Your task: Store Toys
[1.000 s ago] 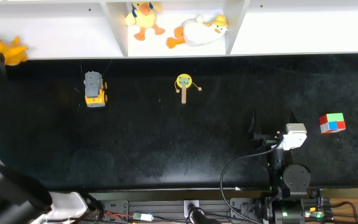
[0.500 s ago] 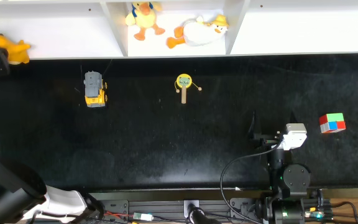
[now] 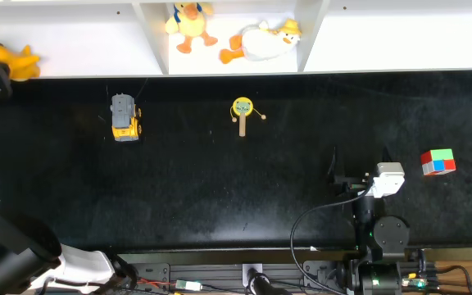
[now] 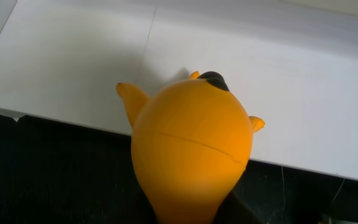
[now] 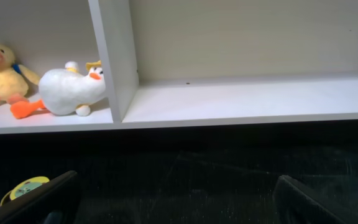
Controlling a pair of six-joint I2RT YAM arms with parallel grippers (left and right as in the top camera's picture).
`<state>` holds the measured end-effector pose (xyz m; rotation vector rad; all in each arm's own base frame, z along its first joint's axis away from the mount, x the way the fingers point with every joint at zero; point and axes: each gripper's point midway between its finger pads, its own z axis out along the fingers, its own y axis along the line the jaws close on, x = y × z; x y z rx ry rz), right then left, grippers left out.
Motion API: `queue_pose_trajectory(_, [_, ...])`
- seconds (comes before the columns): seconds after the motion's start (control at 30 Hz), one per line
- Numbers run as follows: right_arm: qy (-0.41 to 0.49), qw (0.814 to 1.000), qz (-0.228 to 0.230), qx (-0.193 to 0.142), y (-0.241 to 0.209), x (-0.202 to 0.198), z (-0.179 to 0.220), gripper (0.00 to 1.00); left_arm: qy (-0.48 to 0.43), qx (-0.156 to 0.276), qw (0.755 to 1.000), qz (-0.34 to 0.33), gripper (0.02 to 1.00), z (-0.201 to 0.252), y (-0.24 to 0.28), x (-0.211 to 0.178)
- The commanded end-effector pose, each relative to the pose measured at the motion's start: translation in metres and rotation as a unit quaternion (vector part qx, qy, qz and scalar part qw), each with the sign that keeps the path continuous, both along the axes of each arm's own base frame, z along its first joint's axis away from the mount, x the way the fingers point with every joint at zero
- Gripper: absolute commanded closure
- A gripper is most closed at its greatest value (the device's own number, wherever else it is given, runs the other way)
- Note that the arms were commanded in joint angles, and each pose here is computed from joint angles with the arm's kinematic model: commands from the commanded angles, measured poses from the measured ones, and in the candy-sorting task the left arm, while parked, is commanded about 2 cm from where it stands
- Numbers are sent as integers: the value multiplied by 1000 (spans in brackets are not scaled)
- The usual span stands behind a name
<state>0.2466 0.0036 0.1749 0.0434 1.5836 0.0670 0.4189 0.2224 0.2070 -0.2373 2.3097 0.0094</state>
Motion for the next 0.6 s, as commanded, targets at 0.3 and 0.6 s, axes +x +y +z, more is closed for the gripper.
queue_pose_trajectory(0.3, [0,1000,3,0,1,0,-3,5,-37,22,999,3,809,26,6,11])
queue_pose_trajectory(0.6, [0,1000,3,0,1,0,-3,5,-33,17,999,3,809,15,9,17])
